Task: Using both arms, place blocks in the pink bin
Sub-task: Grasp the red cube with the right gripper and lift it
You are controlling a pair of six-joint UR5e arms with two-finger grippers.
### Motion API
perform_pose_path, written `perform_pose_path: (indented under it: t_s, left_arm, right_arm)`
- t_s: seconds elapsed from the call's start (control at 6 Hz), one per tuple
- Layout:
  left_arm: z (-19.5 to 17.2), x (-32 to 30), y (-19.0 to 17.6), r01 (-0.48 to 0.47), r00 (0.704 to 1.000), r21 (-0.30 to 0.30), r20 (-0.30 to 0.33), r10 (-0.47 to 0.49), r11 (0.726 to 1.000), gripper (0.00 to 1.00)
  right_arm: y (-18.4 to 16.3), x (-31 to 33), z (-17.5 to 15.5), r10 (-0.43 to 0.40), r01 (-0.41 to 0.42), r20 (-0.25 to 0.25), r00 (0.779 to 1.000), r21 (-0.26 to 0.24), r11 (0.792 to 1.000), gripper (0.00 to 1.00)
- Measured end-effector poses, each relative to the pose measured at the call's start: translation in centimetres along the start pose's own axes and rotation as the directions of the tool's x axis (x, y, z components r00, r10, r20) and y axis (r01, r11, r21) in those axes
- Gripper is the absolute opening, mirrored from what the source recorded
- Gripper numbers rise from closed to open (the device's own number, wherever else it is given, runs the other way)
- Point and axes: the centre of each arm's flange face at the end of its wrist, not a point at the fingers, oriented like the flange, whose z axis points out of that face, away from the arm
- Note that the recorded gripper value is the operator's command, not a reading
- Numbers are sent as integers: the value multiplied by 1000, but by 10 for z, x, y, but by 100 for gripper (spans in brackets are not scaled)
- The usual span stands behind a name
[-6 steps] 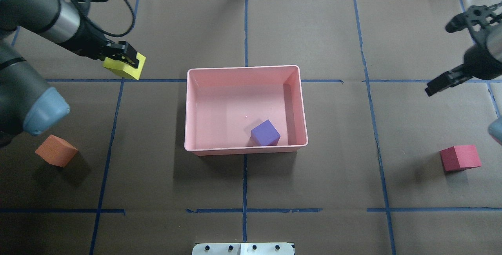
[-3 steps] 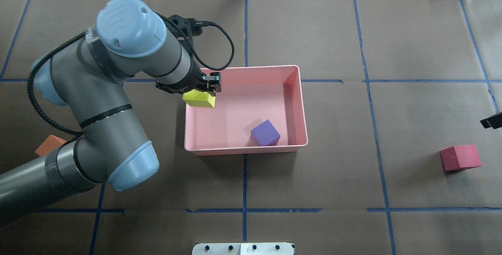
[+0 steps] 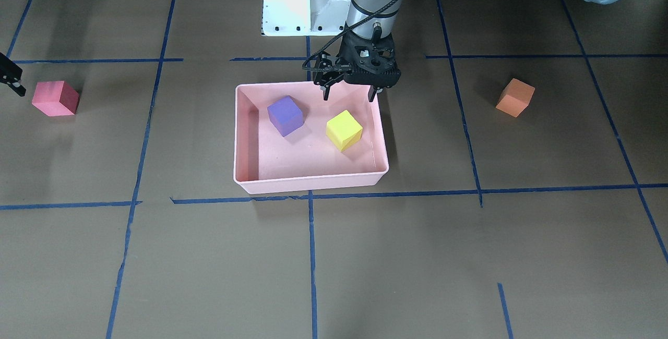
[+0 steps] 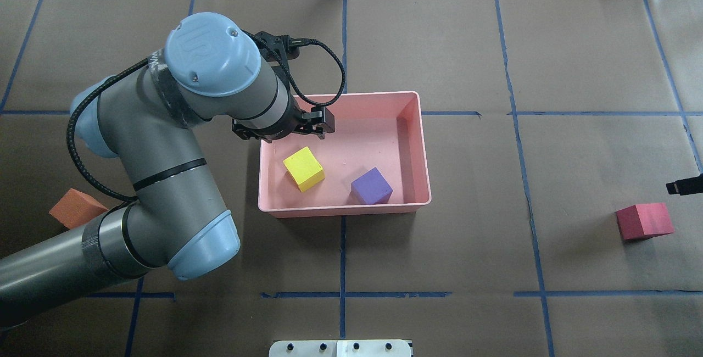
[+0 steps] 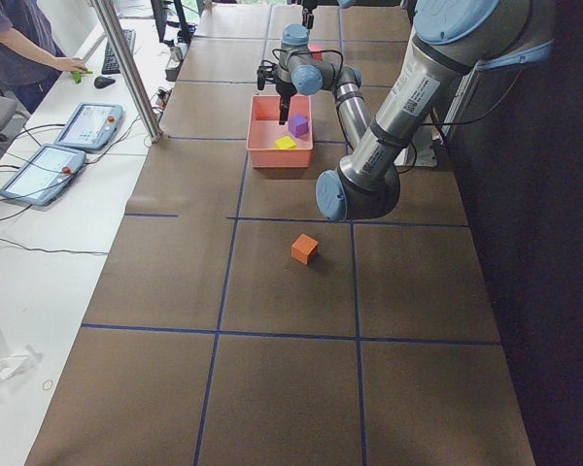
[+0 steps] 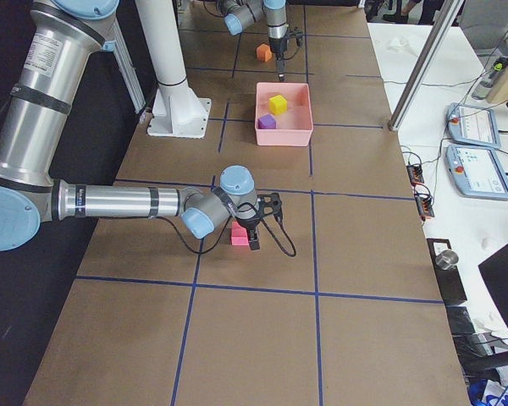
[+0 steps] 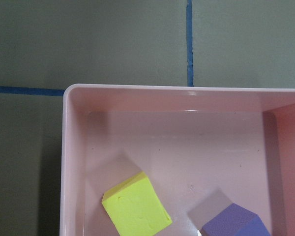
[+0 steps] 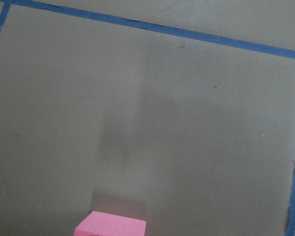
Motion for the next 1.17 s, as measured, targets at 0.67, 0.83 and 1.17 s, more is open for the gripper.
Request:
perform_pose_path:
  t_s: [0.67, 0.83, 1.17]
  left_arm:
    - [-1, 0, 1, 0, 1000, 2, -2, 0, 1000, 100]
    - [-2, 0, 1, -1, 1000, 3, -2, 1, 1000, 100]
    - [-1, -1, 1, -1, 1000, 3, 0, 1, 1000, 100]
  right_arm:
    - [21, -34, 39, -2, 0, -36, 999, -53, 999, 100]
    - [24, -38, 44, -16, 14, -33, 999, -66, 998, 100]
    - [27, -45, 49, -33, 31, -28, 999, -80, 996, 100]
